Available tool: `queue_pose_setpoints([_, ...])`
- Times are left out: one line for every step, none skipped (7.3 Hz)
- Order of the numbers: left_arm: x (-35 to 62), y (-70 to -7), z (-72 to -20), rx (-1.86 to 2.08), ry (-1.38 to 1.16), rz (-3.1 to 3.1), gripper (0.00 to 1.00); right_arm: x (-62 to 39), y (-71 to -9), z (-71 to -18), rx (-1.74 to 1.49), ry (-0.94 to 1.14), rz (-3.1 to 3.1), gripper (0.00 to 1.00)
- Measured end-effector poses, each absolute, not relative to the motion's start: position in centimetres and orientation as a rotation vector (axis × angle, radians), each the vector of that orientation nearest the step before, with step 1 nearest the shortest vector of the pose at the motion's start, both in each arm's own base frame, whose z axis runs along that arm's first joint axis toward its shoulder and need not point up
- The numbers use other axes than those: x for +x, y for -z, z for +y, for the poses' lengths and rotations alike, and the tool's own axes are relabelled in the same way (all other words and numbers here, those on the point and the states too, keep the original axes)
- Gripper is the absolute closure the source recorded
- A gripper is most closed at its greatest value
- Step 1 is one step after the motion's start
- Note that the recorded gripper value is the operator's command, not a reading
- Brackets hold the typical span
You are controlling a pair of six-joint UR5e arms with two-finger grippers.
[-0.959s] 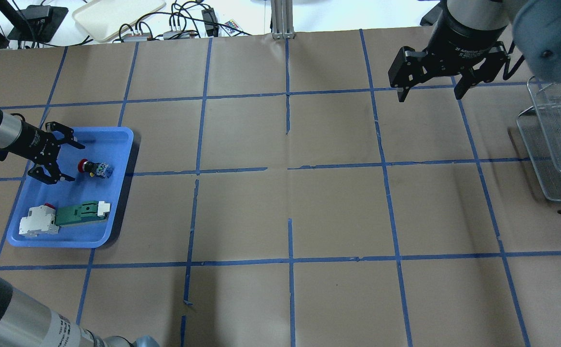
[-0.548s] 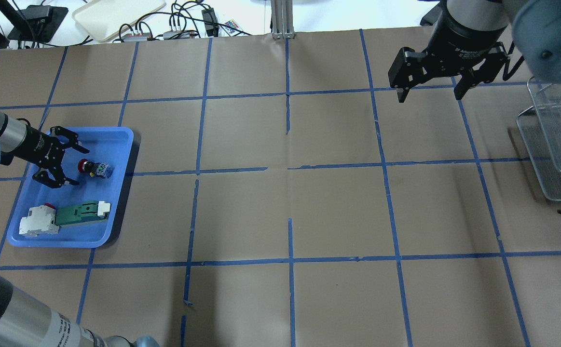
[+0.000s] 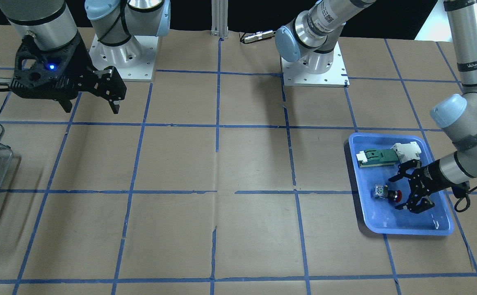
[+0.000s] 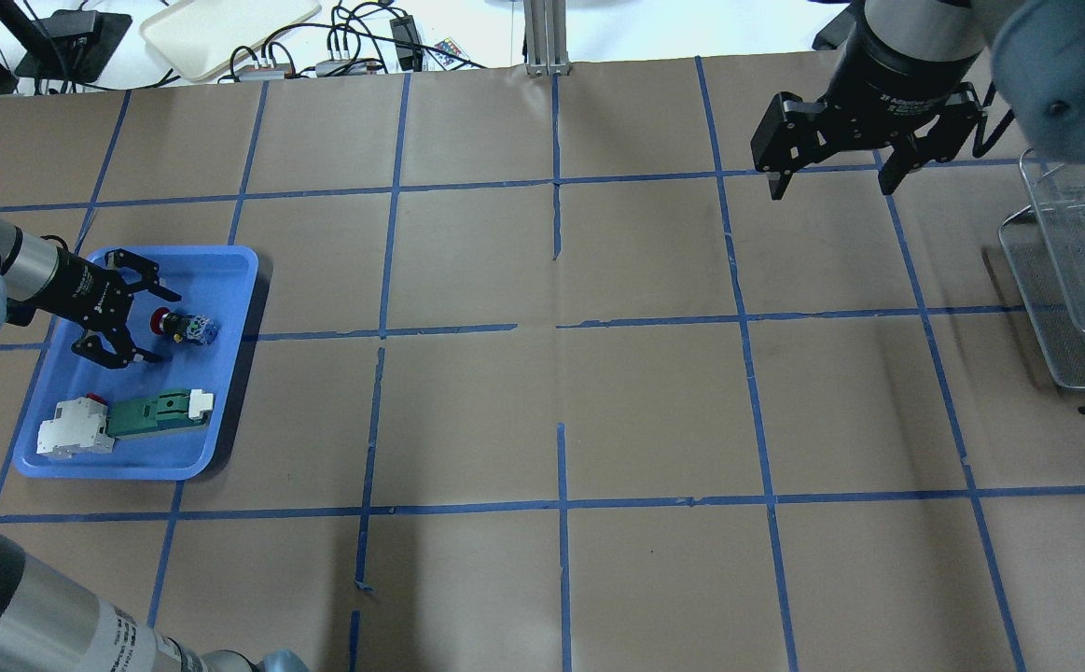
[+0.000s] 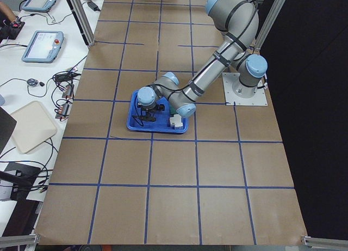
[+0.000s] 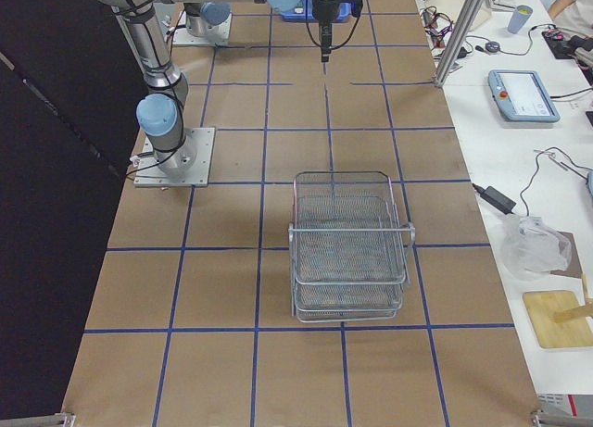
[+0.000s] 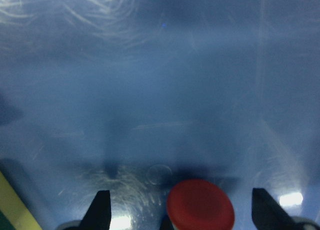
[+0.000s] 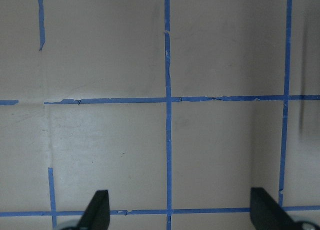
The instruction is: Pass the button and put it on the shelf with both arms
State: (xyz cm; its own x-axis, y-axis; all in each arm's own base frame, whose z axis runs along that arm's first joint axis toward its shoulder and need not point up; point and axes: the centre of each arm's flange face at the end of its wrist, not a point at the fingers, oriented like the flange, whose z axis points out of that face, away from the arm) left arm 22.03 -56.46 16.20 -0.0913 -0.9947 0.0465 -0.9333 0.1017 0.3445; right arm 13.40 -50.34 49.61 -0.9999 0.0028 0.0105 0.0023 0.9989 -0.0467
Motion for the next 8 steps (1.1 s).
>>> queue_pose_setpoints([22.0, -16.2, -56.4, 1.908, 0.33, -2.121, 1.0, 13.4, -49.6, -50.3, -0.005, -0.073, -3.13, 0.0])
queue_pose_setpoints([22.0, -16.2, -56.3, 1.908, 0.336, -2.126, 1.0, 13.4, -49.6, -50.3, -0.005, -0.073, -3.13, 0.0])
queue_pose_setpoints([22.0, -16.2, -56.2, 1.91, 0.359, -2.124, 1.0, 13.4, -49.6, -50.3, -0.005, -0.072, -3.13, 0.0])
queue_pose_setpoints([21.9, -16.2, -56.0, 1.912, 0.396, -2.12, 1.0, 13.4, -49.6, -50.3, -0.005, -0.072, -3.13, 0.0])
queue_pose_setpoints([21.8, -16.6, -55.9, 1.914, 0.416, -2.117, 1.0, 13.4, -49.6, -50.3, -0.005, -0.073, -3.13, 0.0])
queue_pose_setpoints([21.8, -17.4, -55.9, 1.916, 0.427, -2.115, 1.0, 13.4, -49.6, -50.3, -0.005, -0.074, -3.13, 0.0])
queue_pose_setpoints([21.6, -18.7, -56.0, 1.915, 0.429, -2.116, 1.0, 13.4, -49.7, -50.3, -0.005, -0.076, -3.13, 0.0])
queue_pose_setpoints([21.0, -20.9, -56.4, 1.908, 0.425, -2.123, 1.0, 13.4, -49.8, -50.2, 0.005, -0.081, -3.13, 0.0])
